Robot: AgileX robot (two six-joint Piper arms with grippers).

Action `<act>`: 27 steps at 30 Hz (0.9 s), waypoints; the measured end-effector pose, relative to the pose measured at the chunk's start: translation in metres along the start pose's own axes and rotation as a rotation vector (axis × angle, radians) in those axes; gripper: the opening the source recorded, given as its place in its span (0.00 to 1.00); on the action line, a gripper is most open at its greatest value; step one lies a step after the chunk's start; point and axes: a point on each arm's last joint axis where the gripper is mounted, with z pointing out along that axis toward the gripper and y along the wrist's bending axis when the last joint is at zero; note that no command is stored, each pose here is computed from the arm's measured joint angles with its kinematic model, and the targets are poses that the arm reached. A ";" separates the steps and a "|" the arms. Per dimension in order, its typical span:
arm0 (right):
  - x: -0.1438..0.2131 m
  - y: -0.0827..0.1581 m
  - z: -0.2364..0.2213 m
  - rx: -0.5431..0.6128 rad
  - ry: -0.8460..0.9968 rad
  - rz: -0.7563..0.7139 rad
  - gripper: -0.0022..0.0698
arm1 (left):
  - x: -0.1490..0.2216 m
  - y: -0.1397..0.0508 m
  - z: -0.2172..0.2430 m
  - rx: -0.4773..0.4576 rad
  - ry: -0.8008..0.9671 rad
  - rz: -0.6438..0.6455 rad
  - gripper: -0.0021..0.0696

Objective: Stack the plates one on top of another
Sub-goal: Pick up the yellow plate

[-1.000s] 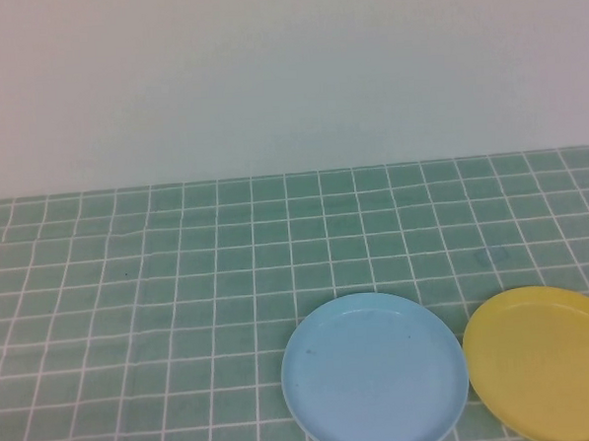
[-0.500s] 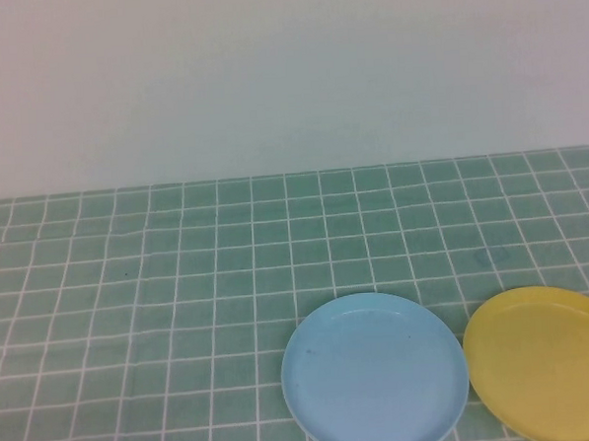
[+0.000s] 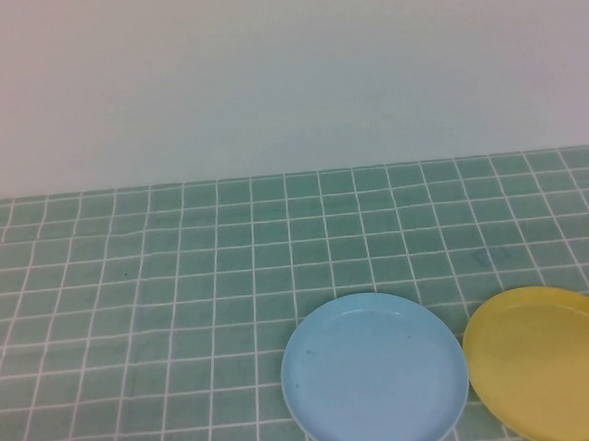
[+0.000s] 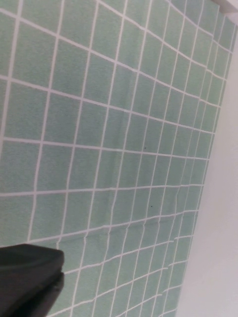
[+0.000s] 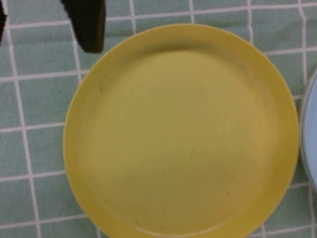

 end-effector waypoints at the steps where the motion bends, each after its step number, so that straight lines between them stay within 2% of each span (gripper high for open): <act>1: -0.002 0.000 0.008 0.003 0.026 0.011 0.51 | 0.000 0.000 0.000 0.000 0.000 0.000 0.03; 9: -0.008 -0.001 0.066 0.036 0.190 0.055 0.53 | 0.000 0.000 0.000 0.000 0.000 0.000 0.03; 16: -0.007 -0.003 0.100 0.055 0.262 0.058 0.51 | 0.000 0.000 0.000 0.000 0.000 0.000 0.03; 22: -0.006 -0.005 0.119 0.061 0.281 0.058 0.38 | 0.000 0.000 0.000 0.000 0.000 0.000 0.03; 27: -0.009 -0.004 0.122 0.059 0.258 0.057 0.11 | 0.000 0.000 0.000 0.000 0.000 0.000 0.03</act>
